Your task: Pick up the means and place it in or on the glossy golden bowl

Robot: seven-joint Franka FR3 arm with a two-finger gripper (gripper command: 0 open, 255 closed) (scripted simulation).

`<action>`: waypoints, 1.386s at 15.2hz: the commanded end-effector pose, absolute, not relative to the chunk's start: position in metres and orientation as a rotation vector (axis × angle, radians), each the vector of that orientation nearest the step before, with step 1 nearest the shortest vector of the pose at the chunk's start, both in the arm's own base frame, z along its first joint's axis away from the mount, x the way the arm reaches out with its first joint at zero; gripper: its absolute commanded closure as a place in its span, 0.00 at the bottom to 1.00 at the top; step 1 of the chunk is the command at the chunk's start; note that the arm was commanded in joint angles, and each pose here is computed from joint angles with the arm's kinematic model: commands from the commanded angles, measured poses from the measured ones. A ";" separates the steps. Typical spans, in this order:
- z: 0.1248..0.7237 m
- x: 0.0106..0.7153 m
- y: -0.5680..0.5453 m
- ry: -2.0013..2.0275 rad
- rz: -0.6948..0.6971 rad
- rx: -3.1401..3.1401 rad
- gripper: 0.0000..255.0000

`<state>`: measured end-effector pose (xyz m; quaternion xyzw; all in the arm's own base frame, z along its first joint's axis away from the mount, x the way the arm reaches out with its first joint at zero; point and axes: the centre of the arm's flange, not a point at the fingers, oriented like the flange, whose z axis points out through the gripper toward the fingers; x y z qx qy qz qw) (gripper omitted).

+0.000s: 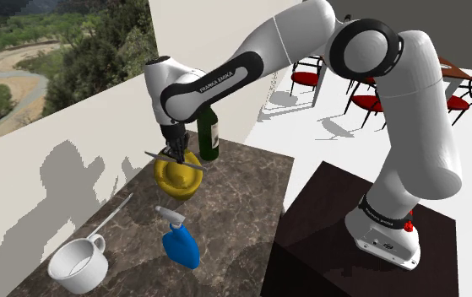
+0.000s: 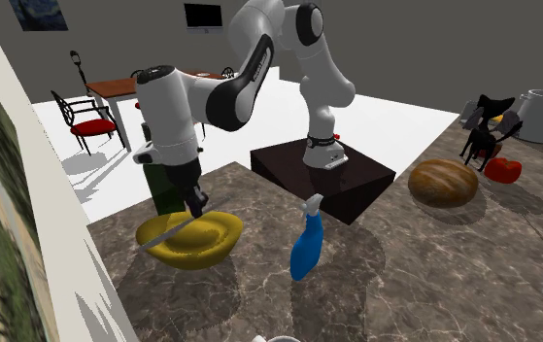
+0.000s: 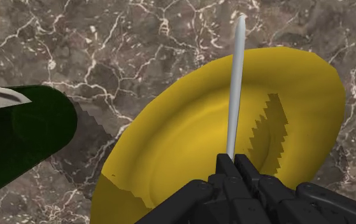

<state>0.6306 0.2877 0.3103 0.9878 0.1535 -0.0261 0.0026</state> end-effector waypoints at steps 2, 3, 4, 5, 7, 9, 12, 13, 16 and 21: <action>0.302 0.631 0.288 0.482 -0.081 3.098 1.00; 0.302 0.631 0.288 0.481 -0.081 3.098 1.00; 0.302 0.631 0.288 0.481 -0.081 3.098 1.00; 0.302 0.631 0.288 0.481 -0.081 3.098 1.00; 0.302 0.631 0.288 0.481 -0.081 3.098 1.00; 0.302 0.631 0.288 0.481 -0.081 3.098 0.00; 0.302 0.631 0.288 0.481 -0.081 3.098 0.00; 0.302 0.631 0.288 0.481 -0.081 3.098 0.00; 0.328 0.632 0.288 0.481 -0.081 3.098 0.00; 0.352 0.633 0.288 0.481 -0.081 3.098 0.00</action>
